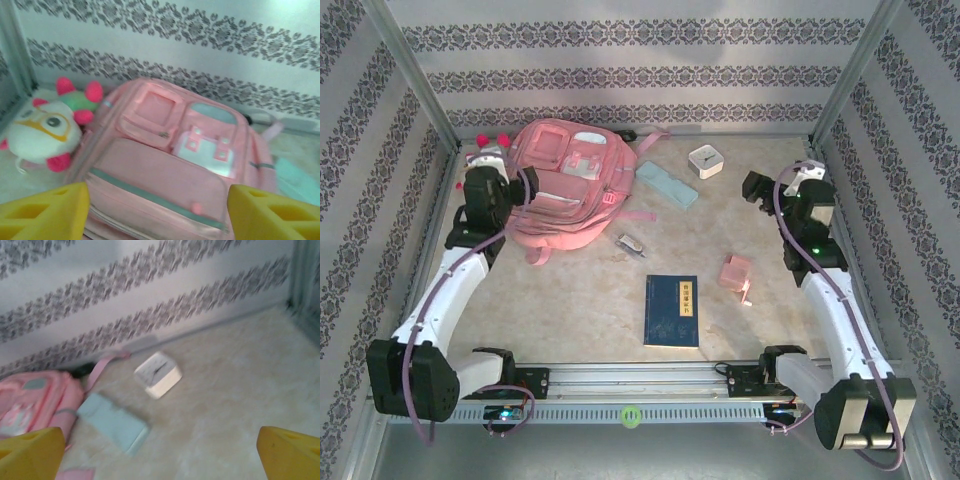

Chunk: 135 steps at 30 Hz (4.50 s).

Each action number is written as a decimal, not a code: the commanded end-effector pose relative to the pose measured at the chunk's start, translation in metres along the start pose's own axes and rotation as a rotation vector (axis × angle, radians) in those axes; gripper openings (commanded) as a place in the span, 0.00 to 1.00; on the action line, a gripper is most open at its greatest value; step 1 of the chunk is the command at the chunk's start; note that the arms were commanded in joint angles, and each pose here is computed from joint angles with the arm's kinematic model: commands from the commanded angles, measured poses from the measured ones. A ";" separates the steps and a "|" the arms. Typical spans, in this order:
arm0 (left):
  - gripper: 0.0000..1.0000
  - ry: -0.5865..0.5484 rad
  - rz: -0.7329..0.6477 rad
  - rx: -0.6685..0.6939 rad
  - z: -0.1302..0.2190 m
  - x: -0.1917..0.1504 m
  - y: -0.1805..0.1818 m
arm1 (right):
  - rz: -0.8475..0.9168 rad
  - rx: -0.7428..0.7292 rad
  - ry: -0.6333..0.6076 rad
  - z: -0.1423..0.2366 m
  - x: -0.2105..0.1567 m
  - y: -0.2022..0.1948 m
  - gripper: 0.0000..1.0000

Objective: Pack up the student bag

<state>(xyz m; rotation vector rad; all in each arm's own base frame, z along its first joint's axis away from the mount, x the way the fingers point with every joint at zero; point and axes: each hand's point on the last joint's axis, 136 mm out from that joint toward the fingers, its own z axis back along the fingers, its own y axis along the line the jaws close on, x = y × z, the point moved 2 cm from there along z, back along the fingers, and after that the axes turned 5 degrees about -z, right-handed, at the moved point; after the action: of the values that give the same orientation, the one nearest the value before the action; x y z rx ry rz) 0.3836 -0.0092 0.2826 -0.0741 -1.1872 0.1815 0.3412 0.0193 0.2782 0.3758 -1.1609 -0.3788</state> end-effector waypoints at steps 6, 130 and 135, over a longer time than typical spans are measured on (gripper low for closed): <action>0.75 0.627 0.301 0.038 -0.022 -0.143 0.001 | -0.102 0.044 0.384 0.017 -0.117 0.053 0.98; 0.00 0.308 -1.127 -0.732 0.012 -0.196 -0.135 | 0.029 0.374 0.529 0.005 -0.214 0.090 0.75; 0.00 0.157 -0.923 -0.841 0.045 -0.143 -0.140 | 0.124 0.427 0.579 -0.013 -0.218 0.090 0.73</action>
<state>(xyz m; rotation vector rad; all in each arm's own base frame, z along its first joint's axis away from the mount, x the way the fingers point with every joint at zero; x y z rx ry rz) 0.3158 -0.1633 0.1493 -0.0695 -0.8537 -1.1602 0.2780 0.1916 0.1327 0.6942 -0.6675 -0.0346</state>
